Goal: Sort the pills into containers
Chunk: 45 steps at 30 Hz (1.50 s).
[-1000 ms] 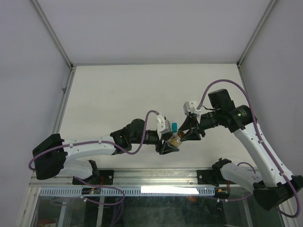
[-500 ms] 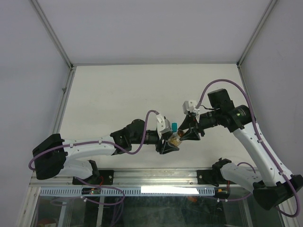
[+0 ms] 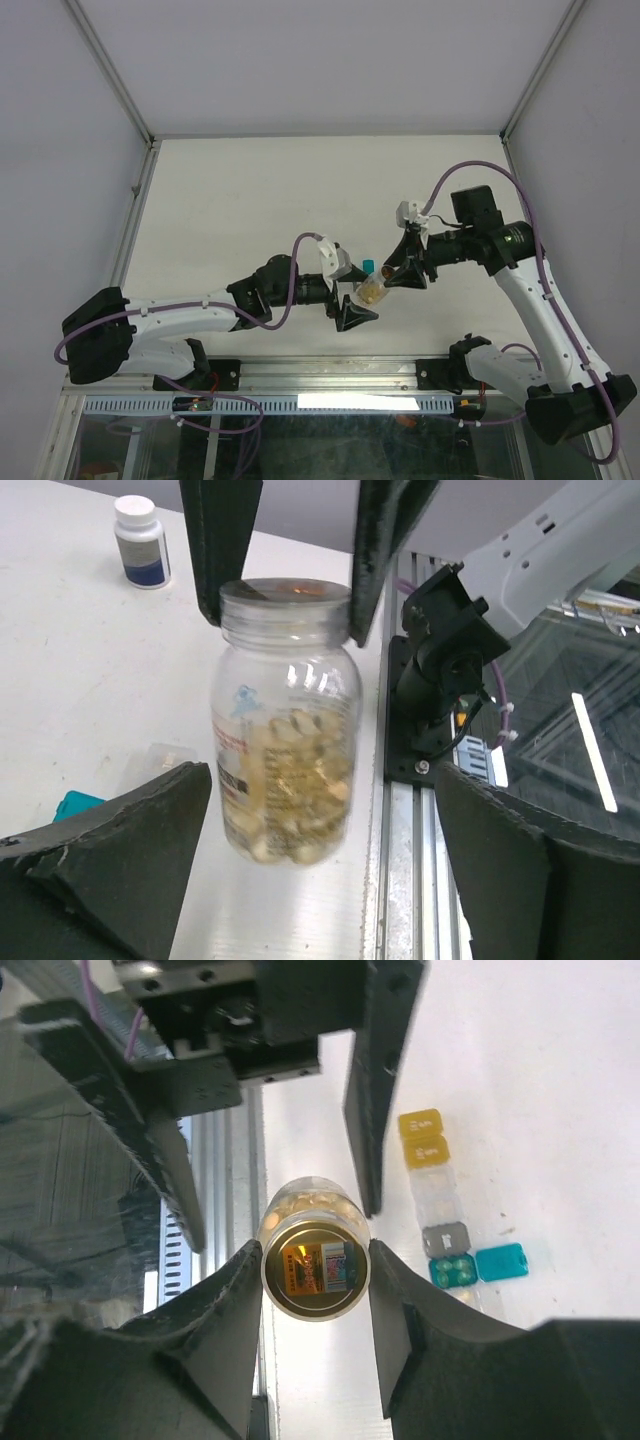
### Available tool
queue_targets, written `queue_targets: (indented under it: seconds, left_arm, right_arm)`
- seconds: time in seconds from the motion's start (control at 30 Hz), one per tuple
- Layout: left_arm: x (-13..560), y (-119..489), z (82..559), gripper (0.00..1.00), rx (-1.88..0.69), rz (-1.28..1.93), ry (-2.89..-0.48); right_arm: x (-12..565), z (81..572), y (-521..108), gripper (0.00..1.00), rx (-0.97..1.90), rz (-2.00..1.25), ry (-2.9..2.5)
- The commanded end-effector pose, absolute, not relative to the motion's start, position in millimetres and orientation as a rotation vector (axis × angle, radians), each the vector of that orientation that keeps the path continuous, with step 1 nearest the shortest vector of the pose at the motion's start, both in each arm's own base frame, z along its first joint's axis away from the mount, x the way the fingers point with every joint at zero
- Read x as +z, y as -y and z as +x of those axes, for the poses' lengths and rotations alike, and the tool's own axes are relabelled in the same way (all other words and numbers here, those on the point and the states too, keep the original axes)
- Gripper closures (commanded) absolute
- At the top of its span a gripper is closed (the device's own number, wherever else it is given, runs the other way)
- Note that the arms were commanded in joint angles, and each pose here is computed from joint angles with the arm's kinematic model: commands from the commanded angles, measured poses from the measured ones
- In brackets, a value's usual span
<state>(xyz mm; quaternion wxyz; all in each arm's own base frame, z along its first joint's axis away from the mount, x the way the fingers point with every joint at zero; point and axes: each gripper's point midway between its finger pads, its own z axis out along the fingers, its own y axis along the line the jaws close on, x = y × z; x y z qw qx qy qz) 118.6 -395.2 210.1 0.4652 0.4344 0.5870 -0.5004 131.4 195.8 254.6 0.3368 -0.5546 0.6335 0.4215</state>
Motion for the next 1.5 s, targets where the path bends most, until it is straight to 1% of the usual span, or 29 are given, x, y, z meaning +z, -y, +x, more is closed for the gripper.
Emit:
queue_targets:
  seconds: [0.0,0.1,0.2,0.27,0.37,0.5,0.63,0.77,0.93,0.97,1.03,1.13,1.23,1.37,1.43,1.47]
  left_arm:
    - [242,385,131,0.01,-1.189,0.965,-1.33]
    - [233,373,137,0.01,-1.146,0.961,-1.346]
    - [210,359,152,0.01,-1.008,0.967,-1.42]
    - [190,348,167,0.01,-0.878,0.968,-1.486]
    - [165,333,182,0.01,-0.722,0.983,-1.567]
    - [142,325,194,0.01,-0.6,1.03,-1.612]
    - [131,321,197,0.01,-0.552,1.09,-1.622]
    - [125,320,196,0.01,-0.559,1.109,-1.626]
    - [120,317,199,0.01,-0.546,1.105,-1.642]
    - [119,317,199,0.01,-0.545,1.104,-1.645]
    - [116,317,200,0.01,-0.539,1.109,-1.65]
    - [110,316,201,0.01,-0.529,1.126,-1.666]
    - [106,318,196,0.02,-0.547,1.171,-1.659]
    - [102,321,189,0.03,-0.569,1.235,-1.626]
    - [101,321,186,0.02,-0.579,1.264,-1.61]
    - [101,322,184,0.02,-0.586,1.277,-1.597]
  right_arm:
    - [266,149,-191,0.89,1.097,-1.34,-1.634]
    - [267,168,-180,0.9,1.034,-1.254,-1.679]
    - [255,214,-155,0.9,0.831,-1.1,-1.801]
    - [240,253,-127,0.91,0.659,-0.971,-1.9]
    - [221,311,-63,0.92,0.409,-0.748,-2.01]
    - [212,359,0,0.91,0.263,-0.55,-2.066]
    - [199,395,33,0.9,0.182,-0.477,-2.119]
    - [185,430,58,0.89,0.111,-0.411,-2.178]
    - [169,461,86,0.85,0.014,-0.356,-2.215]
    - [163,465,90,0.82,0.001,-0.35,-2.231]
    - [157,471,94,0.79,-0.004,-0.35,-2.249]
    - [148,475,95,0.7,0.003,-0.362,-2.272]
    - [144,472,94,0.56,0.017,-0.379,-2.28]
    - [151,462,92,0.3,0.03,-0.416,-2.273]
    - [163,452,88,0.22,0.039,-0.446,-2.252]
    - [170,446,85,0.2,0.047,-0.466,-2.235]
